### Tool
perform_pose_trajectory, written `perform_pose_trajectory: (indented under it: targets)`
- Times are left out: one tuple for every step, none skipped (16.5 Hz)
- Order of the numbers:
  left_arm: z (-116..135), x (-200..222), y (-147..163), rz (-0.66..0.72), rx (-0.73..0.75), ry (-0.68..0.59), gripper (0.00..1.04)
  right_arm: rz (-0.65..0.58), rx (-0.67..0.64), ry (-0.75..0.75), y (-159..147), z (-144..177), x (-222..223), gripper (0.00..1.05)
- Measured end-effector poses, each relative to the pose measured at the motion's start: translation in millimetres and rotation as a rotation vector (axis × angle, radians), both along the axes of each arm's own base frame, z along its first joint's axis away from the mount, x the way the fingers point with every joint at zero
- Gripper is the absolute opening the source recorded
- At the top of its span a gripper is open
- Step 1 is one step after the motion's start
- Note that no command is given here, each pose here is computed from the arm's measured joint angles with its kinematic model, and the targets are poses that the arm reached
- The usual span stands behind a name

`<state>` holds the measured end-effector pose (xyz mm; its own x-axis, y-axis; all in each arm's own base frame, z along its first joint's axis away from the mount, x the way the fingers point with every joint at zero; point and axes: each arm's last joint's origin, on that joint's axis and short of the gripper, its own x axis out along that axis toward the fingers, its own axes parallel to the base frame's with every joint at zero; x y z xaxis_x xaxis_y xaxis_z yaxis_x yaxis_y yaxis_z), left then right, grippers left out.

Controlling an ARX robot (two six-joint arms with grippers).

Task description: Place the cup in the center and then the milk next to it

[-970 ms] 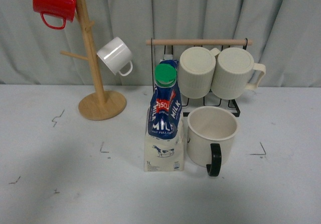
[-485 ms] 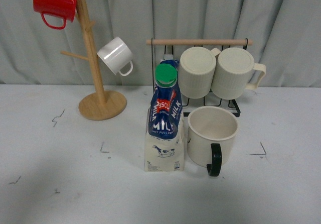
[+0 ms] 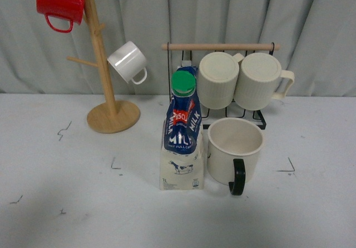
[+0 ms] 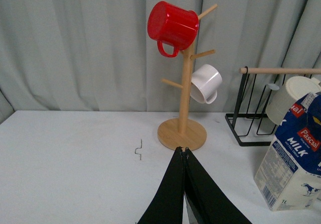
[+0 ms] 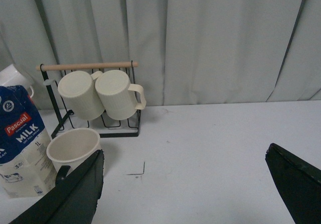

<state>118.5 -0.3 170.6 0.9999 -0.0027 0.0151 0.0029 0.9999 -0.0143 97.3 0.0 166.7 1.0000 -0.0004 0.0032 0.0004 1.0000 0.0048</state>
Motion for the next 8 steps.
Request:
perform_pose_trajectory:
  targets:
    - [-0.2,-1.5,0.0,0.000,0.000,0.002,0.02,0.000,0.000,0.000,0.0,0.0,0.0,0.98]
    - [-0.6,-2.9,0.0,0.000,0.000,0.006,0.02,0.000,0.000,0.000,0.0,0.0,0.0,0.98]
    - [-0.5,-4.6,0.0,0.000,0.000,0.005,0.02,0.000,0.000,0.000,0.0,0.0,0.0,0.98]
    - [-0.2,-6.2,0.0,0.000,0.000,0.001,0.02,0.000,0.000,0.000,0.0,0.0,0.0,0.98]
    - [-0.3,-7.1,0.0,0.000,0.000,0.002,0.02,0.000,0.000,0.000,0.0,0.0,0.0,0.98]
    - [-0.8,-8.2,0.0,0.000,0.000,0.006,0.02,0.000,0.000,0.000,0.0,0.0,0.0,0.98]
    - [-0.7,-9.1,0.0,0.000,0.000,0.003,0.02,0.000,0.000,0.000,0.0,0.0,0.0,0.98]
    - [-0.8,-10.1,0.0,0.000,0.000,0.003,0.02,0.000,0.000,0.000,0.0,0.0,0.0,0.98]
